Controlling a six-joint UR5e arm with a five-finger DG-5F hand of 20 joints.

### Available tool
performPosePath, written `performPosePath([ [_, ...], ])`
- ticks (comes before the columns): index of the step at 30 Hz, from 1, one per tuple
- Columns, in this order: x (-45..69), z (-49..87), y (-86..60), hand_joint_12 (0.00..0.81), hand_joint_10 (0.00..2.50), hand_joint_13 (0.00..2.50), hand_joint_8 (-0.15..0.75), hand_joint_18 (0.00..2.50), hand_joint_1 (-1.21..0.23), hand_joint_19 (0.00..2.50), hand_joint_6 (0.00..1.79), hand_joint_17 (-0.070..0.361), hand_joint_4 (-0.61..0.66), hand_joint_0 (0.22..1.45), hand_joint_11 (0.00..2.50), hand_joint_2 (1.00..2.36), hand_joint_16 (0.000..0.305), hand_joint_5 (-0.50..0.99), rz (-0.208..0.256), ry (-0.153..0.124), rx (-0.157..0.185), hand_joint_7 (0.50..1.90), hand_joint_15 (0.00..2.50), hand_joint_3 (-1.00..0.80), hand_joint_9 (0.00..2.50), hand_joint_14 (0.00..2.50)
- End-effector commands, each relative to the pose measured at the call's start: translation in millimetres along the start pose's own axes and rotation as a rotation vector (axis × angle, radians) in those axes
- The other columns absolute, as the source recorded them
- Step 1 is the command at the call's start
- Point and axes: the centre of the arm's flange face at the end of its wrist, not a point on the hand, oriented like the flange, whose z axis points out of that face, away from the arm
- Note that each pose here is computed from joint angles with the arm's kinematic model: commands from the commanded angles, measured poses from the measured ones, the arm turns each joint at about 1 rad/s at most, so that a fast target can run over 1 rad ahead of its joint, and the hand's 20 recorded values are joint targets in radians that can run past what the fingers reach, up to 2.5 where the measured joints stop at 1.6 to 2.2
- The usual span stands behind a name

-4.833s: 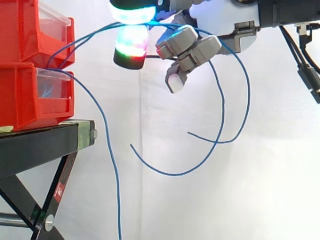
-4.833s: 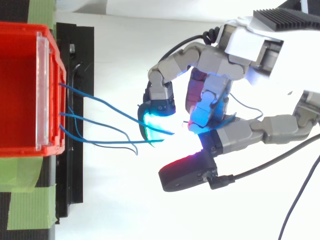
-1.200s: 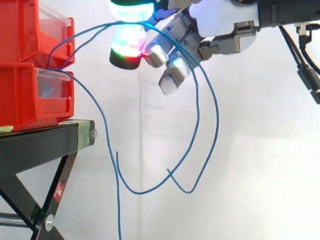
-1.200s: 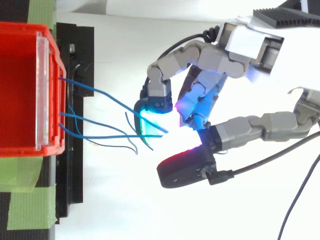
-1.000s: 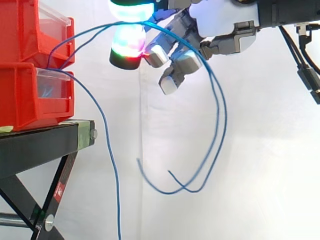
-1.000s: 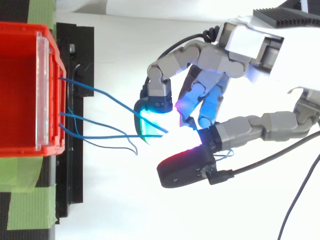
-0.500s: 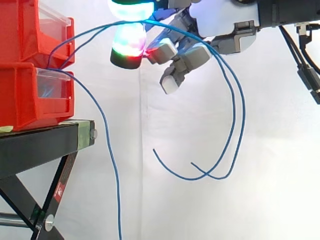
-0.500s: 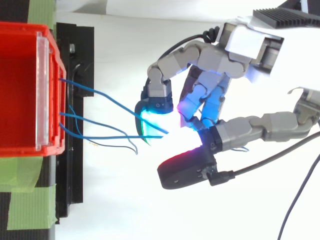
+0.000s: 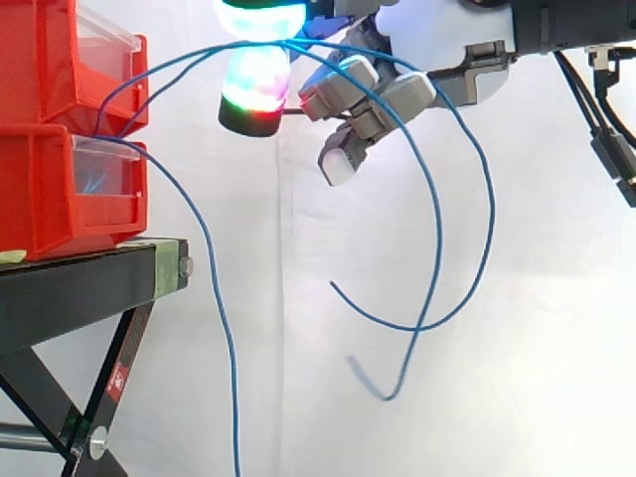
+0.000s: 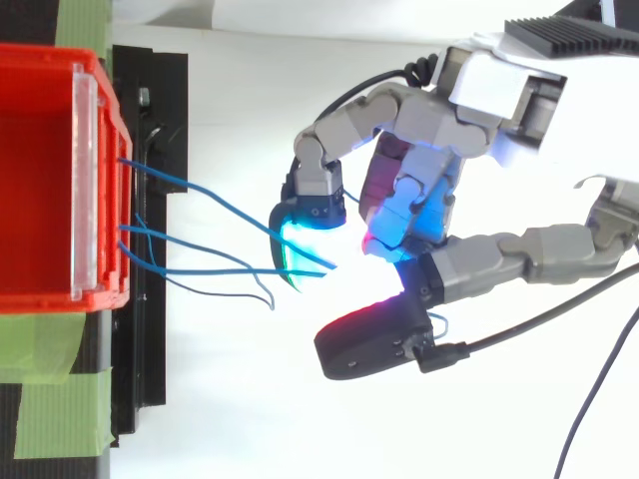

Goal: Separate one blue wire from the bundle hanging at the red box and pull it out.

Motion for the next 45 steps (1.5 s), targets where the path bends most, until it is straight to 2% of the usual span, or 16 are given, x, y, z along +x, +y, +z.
performPosePath([
  [1, -0.3, -0.3, 0.7, 0.399, 0.0, 1.73, 0.404, 0.98, -0.62, 0.66, 0.89, 0.124, 0.24, 0.6, 1.75, 1.02, 0.055, -0.16, 0.0, 0.0, -0.001, 1.14, 1.48, -0.31, 1.4, 0.01],
  [5, 0.2, 0.0, 0.0, 0.402, 0.04, 1.73, 0.404, 0.98, -0.62, 0.66, 0.89, 0.125, 0.24, 0.6, 1.8, 1.02, 0.056, -0.16, 0.0, 0.0, 0.0, 1.14, 1.51, -0.31, 1.42, 0.01],
  [12, 0.0, 0.0, -0.1, 0.389, 0.32, 1.75, 0.405, 0.99, -0.63, 0.66, 0.89, 0.124, 0.23, 0.6, 1.79, 1.02, 0.055, -0.15, 0.0, -0.002, 0.001, 1.14, 1.56, -0.29, 1.42, 0.0],
  [21, 0.1, 0.0, 0.0, 0.389, 0.46, 1.77, 0.406, 1.01, -0.64, 0.68, 0.89, 0.124, 0.23, 0.6, 1.84, 1.02, 0.055, -0.15, 0.0, -0.001, 0.001, 1.14, 1.61, -0.29, 1.41, 0.06],
  [24, 0.1, 0.0, 0.0, 0.392, 0.54, 1.76, 0.407, 1.02, -0.64, 0.69, 0.89, 0.124, 0.23, 0.6, 1.82, 1.02, 0.055, -0.15, 0.0, -0.001, 0.001, 1.14, 1.59, -0.29, 1.41, 0.13],
  [33, 0.1, 0.0, 0.0, 0.388, 0.65, 1.73, 0.402, 1.02, -0.64, 0.68, 0.89, 0.124, 0.22, 0.6, 1.77, 1.02, 0.055, -0.15, 0.001, -0.001, 0.001, 1.14, 1.58, -0.29, 1.41, 0.16],
  [35, -0.4, -0.5, 0.5, 0.387, 0.78, 1.73, 0.405, 1.02, -0.64, 0.69, 0.89, 0.124, 0.23, 0.6, 1.69, 1.02, 0.055, -0.15, 0.003, -0.001, 0.001, 1.14, 1.59, -0.29, 1.41, 0.14],
  [45, -0.4, -0.5, 0.5, 0.392, 1.0, 1.73, 0.4, 1.01, -0.64, 0.69, 0.89, 0.124, 0.23, 0.6, 1.67, 1.02, 0.055, -0.15, 0.003, -0.001, 0.001, 1.14, 1.59, -0.29, 1.41, 0.16],
])
